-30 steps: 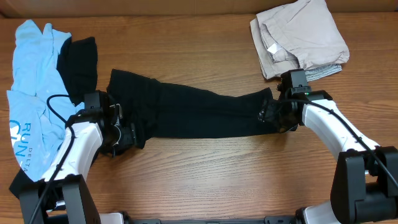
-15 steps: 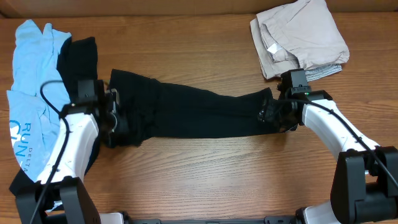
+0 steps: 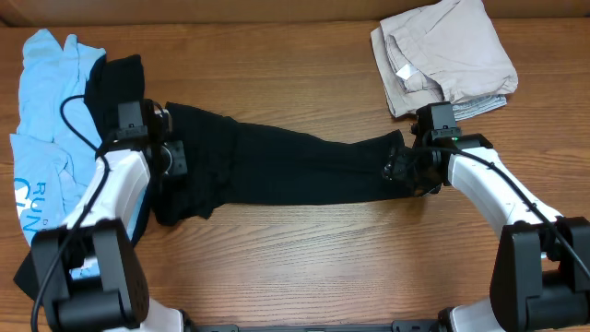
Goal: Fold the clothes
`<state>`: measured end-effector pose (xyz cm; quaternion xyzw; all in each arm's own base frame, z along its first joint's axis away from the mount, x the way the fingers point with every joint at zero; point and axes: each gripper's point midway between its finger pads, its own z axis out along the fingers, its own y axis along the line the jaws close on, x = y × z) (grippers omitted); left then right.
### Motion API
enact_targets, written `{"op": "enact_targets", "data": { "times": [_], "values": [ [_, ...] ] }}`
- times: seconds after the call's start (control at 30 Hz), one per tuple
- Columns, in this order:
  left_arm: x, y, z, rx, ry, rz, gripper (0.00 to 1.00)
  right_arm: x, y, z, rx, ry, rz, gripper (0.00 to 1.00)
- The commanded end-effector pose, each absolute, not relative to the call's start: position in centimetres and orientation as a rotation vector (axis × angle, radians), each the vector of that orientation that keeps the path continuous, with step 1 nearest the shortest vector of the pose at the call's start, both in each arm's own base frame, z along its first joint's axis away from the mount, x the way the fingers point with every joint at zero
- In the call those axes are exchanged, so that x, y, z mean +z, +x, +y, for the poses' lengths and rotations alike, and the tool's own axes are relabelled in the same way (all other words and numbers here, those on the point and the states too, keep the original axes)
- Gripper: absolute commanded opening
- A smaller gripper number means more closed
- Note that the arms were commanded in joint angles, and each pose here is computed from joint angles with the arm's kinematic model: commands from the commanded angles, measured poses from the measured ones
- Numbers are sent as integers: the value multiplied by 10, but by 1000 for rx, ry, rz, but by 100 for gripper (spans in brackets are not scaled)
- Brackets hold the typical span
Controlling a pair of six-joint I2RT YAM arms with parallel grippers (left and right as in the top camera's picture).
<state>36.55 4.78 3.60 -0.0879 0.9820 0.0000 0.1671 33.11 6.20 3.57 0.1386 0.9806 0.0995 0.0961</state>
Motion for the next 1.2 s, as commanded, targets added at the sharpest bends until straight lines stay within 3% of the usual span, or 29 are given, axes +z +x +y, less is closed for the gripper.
{"op": "enact_targets", "data": {
  "times": [0.0,0.2,0.47,0.77,1.1,1.17],
  "values": [
    [33,362,30,-120,-195,2833,25,41,338,63,302,405,2888,73],
    [54,364,30,-123,-192,2817,47,41,339,63,303,405,2884,73],
    [73,370,34,-96,-195,2811,63,41,339,63,303,405,2884,73],
    [48,355,41,-35,-237,2911,63,41,339,63,303,405,2885,73],
    [21,342,46,-45,-348,3006,44,41,337,63,301,407,2893,73],
    [19,342,46,-45,-357,3005,37,41,337,63,301,407,2893,73]
  ]
}}
